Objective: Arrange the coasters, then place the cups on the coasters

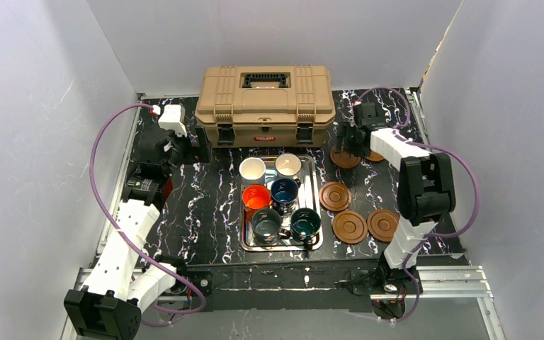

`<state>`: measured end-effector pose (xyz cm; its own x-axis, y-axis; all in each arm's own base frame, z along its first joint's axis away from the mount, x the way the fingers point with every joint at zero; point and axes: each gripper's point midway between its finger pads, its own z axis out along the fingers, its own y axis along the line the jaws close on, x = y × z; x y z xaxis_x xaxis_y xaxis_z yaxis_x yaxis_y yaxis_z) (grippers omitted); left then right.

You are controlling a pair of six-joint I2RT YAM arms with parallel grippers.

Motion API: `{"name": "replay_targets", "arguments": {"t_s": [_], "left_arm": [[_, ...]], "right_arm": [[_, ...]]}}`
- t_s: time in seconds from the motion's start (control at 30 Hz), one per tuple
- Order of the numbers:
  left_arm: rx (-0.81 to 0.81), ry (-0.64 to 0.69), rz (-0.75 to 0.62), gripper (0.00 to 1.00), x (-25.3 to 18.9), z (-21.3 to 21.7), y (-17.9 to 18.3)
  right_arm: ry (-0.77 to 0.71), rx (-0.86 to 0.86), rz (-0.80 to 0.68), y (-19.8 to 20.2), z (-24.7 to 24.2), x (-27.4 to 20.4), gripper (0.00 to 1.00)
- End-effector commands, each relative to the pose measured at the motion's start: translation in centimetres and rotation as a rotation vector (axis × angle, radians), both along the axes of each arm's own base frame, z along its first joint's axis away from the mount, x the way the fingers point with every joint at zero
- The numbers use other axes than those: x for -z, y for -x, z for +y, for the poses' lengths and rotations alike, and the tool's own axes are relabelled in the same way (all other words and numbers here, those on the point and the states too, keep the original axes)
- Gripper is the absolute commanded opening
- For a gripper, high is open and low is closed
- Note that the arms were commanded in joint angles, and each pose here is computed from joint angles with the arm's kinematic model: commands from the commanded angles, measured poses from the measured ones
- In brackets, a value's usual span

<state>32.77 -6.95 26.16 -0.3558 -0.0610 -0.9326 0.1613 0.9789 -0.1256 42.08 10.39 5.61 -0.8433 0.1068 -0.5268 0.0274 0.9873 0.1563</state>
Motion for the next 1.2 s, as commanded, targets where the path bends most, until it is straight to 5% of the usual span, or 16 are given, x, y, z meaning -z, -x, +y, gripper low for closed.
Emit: {"name": "replay_targets", "arguments": {"t_s": [0.0, 0.63, 1.17], "left_arm": [[0.017, 0.008, -0.027, 0.98, -1.0, -0.3, 0.2], [0.028, 0.004, -0.014, 0.98, -0.6, -0.7, 0.2], [0.032, 0.005, -0.007, 0.98, -0.4, -0.8, 0.1]], "right_arm": [[0.016, 0.095, -0.109, -1.6, -4.1, -4.2, 0.75], [0.027, 0.211, -0.125, -7.4, -9.1, -2.2, 0.57], [0.009, 0.304, -0.06, -6.1, -12.6, 1.6, 0.47]]}}
